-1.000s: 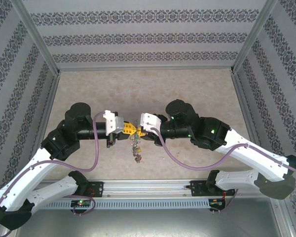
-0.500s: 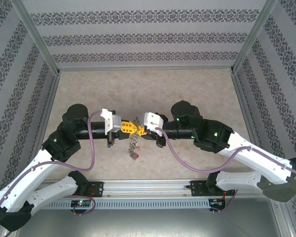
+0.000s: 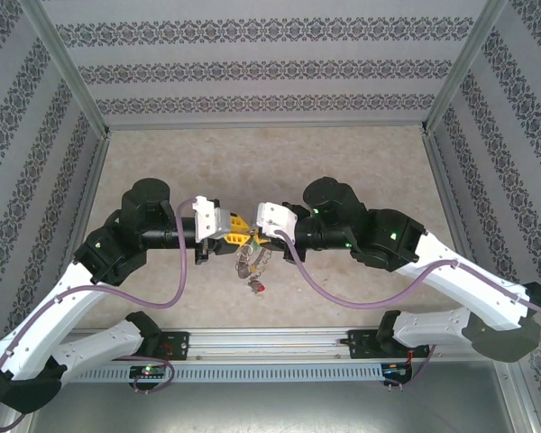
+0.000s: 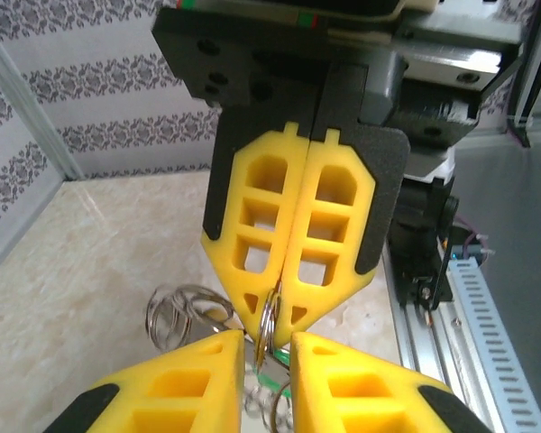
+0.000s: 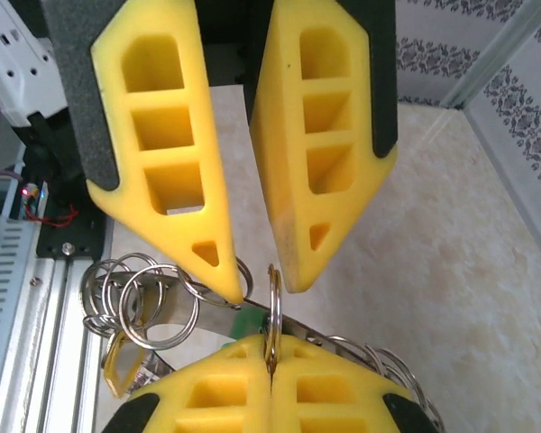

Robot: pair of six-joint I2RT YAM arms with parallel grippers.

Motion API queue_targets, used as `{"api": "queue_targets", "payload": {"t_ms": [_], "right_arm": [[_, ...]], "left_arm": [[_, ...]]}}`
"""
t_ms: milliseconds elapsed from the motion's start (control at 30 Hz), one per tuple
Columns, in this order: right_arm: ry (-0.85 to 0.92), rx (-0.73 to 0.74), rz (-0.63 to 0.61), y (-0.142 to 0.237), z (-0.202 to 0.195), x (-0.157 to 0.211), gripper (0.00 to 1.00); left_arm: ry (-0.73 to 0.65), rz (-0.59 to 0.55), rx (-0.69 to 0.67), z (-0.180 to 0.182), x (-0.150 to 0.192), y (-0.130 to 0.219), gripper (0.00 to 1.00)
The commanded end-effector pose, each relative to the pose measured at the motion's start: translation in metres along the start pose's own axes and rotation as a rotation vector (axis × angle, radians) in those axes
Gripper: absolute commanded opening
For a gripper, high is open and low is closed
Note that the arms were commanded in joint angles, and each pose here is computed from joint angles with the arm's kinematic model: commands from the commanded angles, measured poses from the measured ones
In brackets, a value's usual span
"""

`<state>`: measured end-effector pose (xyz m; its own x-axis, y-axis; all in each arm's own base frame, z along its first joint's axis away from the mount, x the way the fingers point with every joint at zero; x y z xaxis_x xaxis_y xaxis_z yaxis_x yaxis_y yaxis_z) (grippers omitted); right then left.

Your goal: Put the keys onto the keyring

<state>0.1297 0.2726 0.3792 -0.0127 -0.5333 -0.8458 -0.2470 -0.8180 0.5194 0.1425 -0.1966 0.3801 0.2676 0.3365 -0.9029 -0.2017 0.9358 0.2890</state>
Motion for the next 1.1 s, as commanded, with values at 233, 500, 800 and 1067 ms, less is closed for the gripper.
{"api": "queue_targets", "payload": {"t_ms": [233,500,800,1067], "right_arm": [[0.064,0.003,0.073,-0.006,0.003,-0.008,0.0],[0.069,0.004,0.065,-0.004,0.003,-0.009,0.0],[0.004,-0.031,-0.09,0.009,0.011,-0.004,0.17],[-0.026,-0.044,-0.198,0.019,0.015,-0.005,0.22]], "left_arm": [[-0.013,0.039,0.032,-0.003,0.006,-0.006,0.21],[0.008,0.014,0.032,-0.004,0.007,-0.008,0.0],[0.052,-0.191,-0.002,-0.003,-0.011,-0.004,0.0],[0.103,-0.347,-0.011,-0.003,-0.022,0.0,0.0]]}}
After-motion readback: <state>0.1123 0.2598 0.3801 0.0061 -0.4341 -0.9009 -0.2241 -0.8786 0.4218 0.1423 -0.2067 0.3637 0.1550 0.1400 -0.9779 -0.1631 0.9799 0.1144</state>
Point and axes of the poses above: each hand's point on the last joint's axis, 136 mm out from that joint toward the fingers, its own y axis back along the fingers, its own z axis along the line the jaws close on, x = y × z, the point moved 6 cm from there along y, back along the fingers, and after that the axes turned 8 degrees about -y, right-handed, at the moved point
